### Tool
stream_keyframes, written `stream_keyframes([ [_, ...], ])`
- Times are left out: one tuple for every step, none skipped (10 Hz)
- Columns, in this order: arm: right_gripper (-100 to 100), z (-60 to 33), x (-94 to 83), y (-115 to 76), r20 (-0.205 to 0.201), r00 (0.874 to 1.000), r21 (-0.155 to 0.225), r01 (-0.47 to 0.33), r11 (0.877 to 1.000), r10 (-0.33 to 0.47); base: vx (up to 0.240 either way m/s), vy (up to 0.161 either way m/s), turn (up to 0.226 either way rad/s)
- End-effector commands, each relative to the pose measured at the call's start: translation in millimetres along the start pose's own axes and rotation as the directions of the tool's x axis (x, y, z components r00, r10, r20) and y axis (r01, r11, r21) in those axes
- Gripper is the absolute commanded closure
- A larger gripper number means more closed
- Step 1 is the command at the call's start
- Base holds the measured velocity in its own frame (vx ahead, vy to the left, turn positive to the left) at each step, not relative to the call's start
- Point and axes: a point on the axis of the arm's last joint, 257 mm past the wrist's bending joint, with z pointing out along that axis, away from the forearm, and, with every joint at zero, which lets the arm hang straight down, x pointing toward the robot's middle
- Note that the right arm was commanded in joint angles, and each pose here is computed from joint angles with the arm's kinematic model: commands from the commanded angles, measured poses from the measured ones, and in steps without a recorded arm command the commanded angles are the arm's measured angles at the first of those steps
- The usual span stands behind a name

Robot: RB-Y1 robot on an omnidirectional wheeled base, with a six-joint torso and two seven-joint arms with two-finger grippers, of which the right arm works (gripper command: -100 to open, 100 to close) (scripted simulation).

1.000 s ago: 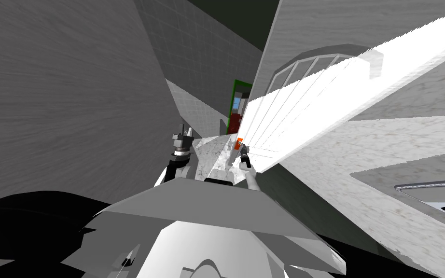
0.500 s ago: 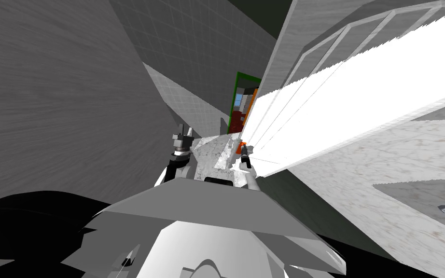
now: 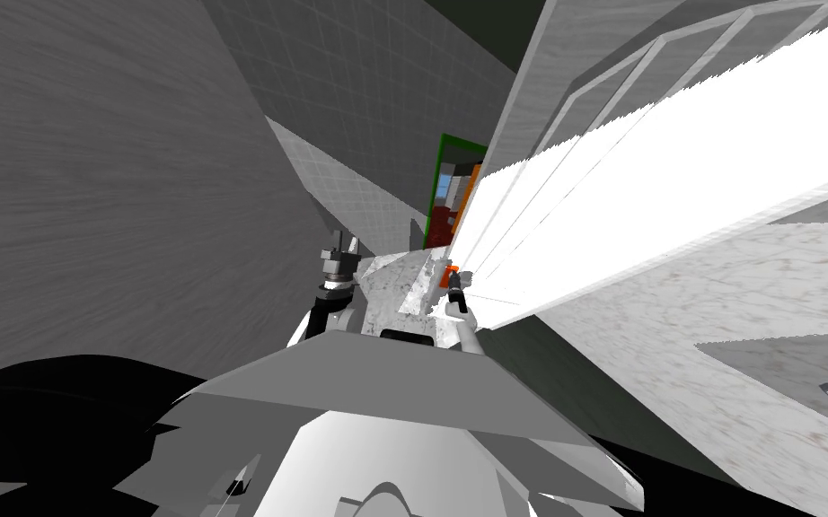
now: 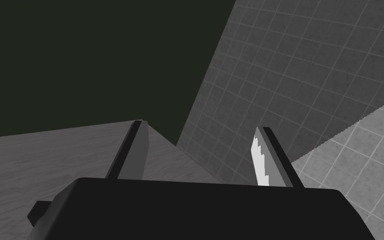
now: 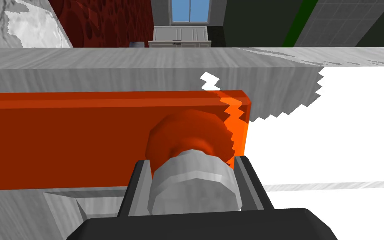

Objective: Push the door open

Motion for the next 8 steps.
stream_keyframes([
  [100, 0.2, -0.1, 0.8, 0.0, 1.0, -0.002, 0.0, 1.0, 0.0, -0.012, 0.001, -0.003],
  [100, 0.2, -0.1, 0.8, 0.0, 1.0, -0.002, 0.0, 1.0, 0.0, 0.0, 0.0, 0.0],
  [100, -0.1, -11.5, 0.0, 0.018, 1.0, 0.003, 0.013, 1.0, -0.013, 0.083, 0.025, -0.025],
  [100, 0.2, -16.4, 1.0, 0.027, 0.999, 0.002, 0.018, 1.0, -0.018, 0.154, 0.041, -0.062],
  [100, 0.4, -21.2, 2.0, 0.036, 0.999, 0.001, 0.022, 1.0, -0.022, 0.179, 0.065, -0.066],
  [100, 0.4, -25.7, 2.8, 0.046, 0.999, 0.001, 0.025, 1.0, -0.025, 0.201, 0.043, -0.064],
  [100, 0.3, -29.6, 3.5, 0.057, 0.998, 0.002, 0.026, 1.0, -0.027, 0.23, 0.028, -0.046],
  [100, 0.1, -32.6, 3.9, 0.067, 0.997, 0.002, 0.026, 1.0, -0.026, 0.219, 0.05, -0.049],
])
